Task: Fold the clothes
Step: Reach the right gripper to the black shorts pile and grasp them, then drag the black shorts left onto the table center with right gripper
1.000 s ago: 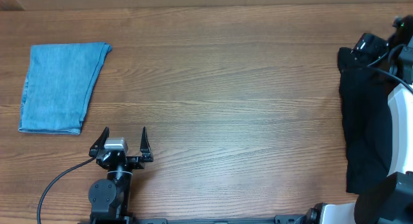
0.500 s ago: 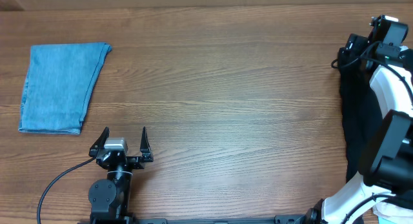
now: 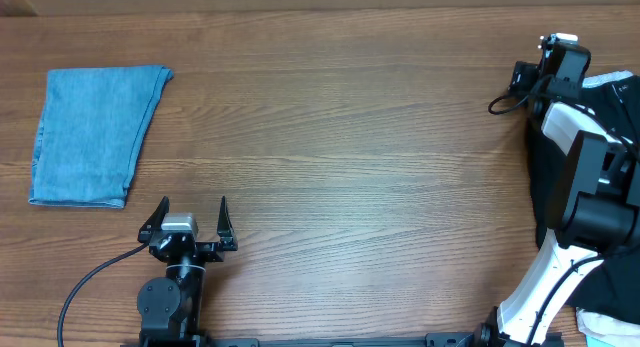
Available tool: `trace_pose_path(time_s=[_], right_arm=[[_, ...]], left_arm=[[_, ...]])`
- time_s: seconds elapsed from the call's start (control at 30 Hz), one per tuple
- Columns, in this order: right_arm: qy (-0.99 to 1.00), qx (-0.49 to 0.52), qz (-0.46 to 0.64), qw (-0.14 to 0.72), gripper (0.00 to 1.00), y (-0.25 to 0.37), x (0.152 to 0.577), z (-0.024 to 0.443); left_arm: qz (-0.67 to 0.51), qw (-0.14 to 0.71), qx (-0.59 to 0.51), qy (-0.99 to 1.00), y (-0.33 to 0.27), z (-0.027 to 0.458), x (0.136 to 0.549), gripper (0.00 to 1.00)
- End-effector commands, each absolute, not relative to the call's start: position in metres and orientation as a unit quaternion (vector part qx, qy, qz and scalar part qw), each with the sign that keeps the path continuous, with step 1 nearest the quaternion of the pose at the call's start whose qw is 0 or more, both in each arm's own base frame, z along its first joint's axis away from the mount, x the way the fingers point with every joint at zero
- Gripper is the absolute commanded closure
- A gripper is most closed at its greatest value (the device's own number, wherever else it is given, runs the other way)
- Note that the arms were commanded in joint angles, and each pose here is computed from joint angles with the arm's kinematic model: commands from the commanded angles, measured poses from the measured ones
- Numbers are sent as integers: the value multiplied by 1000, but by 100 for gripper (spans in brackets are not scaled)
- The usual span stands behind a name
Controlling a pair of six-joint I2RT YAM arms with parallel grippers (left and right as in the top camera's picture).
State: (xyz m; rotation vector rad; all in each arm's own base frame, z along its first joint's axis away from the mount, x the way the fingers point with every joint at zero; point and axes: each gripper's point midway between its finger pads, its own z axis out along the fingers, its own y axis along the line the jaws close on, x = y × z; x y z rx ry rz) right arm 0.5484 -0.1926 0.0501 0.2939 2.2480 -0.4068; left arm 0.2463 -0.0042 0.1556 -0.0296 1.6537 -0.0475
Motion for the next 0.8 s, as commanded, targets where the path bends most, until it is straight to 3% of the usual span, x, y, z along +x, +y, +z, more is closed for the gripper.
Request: trace_pose_path(time_s=[0.0,0.1,0.13,0.17,0.2,0.3,0.4,0.5,0.63,0.77], right_arm=[[897,116,-168,393,13,-197,550,26],[900,116,-167,386,15,-197,550,14],[899,116,-168,388,28,-197,550,15],[897,116,-168,391,35,-197,551,16],[895,118,-171,395,53,-198,553,18],[886,129,-196,399,94,-207,552,26],[864,140,-229,427,96,-207,556,71],[829,139,-230,490,96,-196,559,154],[787,143,-231,555,96,-184,533,266],[795,72,-153,583,96,-115,507,325]], left_arm=[[-21,677,-21,735,-2,155,246,0],[-21,677,-21,735,-2,155,246,0],[-21,677,-21,735,-2,155,246,0],[-21,677,-21,735,-2,155,246,0],[-21,677,-21,735,-2,155,246,0],[-21,677,-21,735,-2,155,246,0],[-20,677,-21,735,-2,155,246,0],[-21,677,-21,735,-2,155,246,0],[-21,677,-21,735,-2,155,246,0],[-21,677,-21,735,-2,155,246,0]])
